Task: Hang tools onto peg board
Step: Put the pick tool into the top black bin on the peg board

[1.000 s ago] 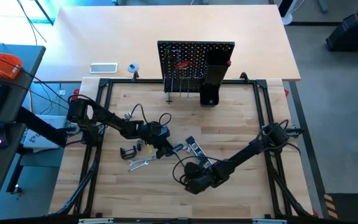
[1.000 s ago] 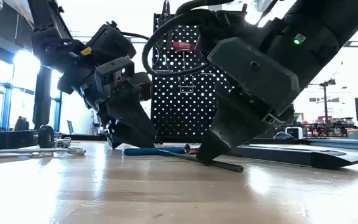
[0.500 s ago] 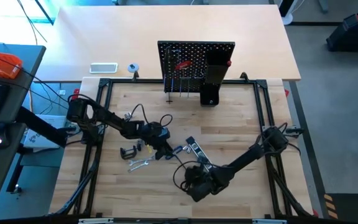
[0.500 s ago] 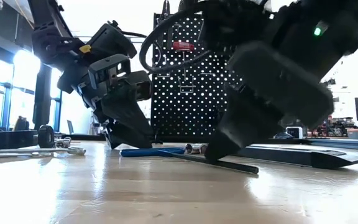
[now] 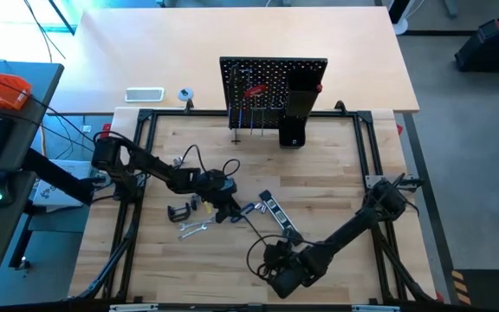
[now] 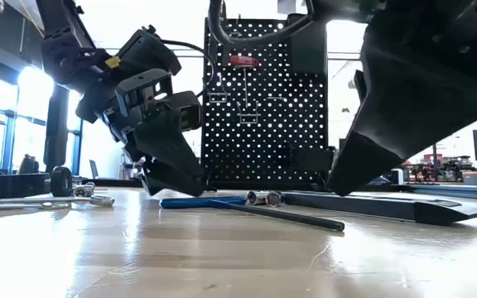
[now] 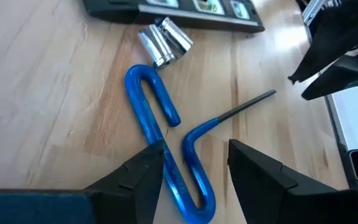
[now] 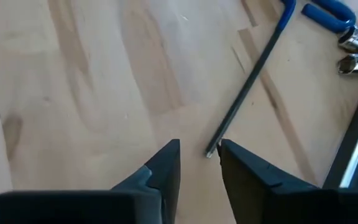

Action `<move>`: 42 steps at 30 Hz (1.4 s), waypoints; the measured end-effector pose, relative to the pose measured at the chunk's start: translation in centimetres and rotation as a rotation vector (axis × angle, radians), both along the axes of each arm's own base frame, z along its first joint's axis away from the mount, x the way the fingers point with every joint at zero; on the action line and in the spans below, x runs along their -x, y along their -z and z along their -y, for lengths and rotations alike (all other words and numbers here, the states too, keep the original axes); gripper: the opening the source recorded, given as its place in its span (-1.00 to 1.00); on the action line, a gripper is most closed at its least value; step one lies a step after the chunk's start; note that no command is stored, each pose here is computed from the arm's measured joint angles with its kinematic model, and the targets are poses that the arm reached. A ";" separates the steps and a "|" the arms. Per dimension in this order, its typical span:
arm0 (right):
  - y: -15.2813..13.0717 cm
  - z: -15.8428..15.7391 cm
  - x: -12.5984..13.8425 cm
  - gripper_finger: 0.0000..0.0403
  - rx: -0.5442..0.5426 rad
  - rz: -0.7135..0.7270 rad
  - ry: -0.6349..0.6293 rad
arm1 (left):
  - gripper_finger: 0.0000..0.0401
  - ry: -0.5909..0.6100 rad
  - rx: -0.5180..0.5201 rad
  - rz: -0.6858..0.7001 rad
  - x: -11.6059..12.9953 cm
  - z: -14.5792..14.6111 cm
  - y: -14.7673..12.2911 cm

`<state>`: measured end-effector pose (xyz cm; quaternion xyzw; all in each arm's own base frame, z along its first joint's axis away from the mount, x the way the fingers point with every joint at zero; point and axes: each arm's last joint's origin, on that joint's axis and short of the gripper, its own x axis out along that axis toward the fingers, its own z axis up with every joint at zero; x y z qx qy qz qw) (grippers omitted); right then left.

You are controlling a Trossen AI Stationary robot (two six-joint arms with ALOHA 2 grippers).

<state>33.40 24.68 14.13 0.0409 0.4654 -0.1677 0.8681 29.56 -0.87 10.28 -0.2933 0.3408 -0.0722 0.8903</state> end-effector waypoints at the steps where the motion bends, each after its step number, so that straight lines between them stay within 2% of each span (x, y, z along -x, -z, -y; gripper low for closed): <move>1: 0.0 -0.1 0.1 -0.50 -0.002 0.002 0.002 | -0.15 0.000 -0.002 0.003 0.0 0.0 -0.2; 10: 2.0 0.4 0.7 -0.72 -0.067 0.001 0.023 | -0.15 -0.004 -0.047 -0.109 1.0 -0.6 -0.1; 17: 2.1 1.0 0.2 -0.82 -0.059 0.016 0.034 | -0.15 0.002 -0.055 -0.120 1.1 -0.5 0.0; 22: 2.1 1.6 -0.1 -0.98 -0.055 0.004 0.035 | -0.13 0.002 -0.058 -0.121 1.1 -0.4 0.0; 35: 4.3 3.4 -0.1 -1.00 -0.149 0.057 0.073 | 0.09 0.002 -0.051 -0.108 1.0 0.1 -0.1; 42: 4.5 4.2 -0.7 -1.00 -0.155 0.067 0.057 | 0.11 0.012 -0.048 -0.100 0.7 0.2 -0.4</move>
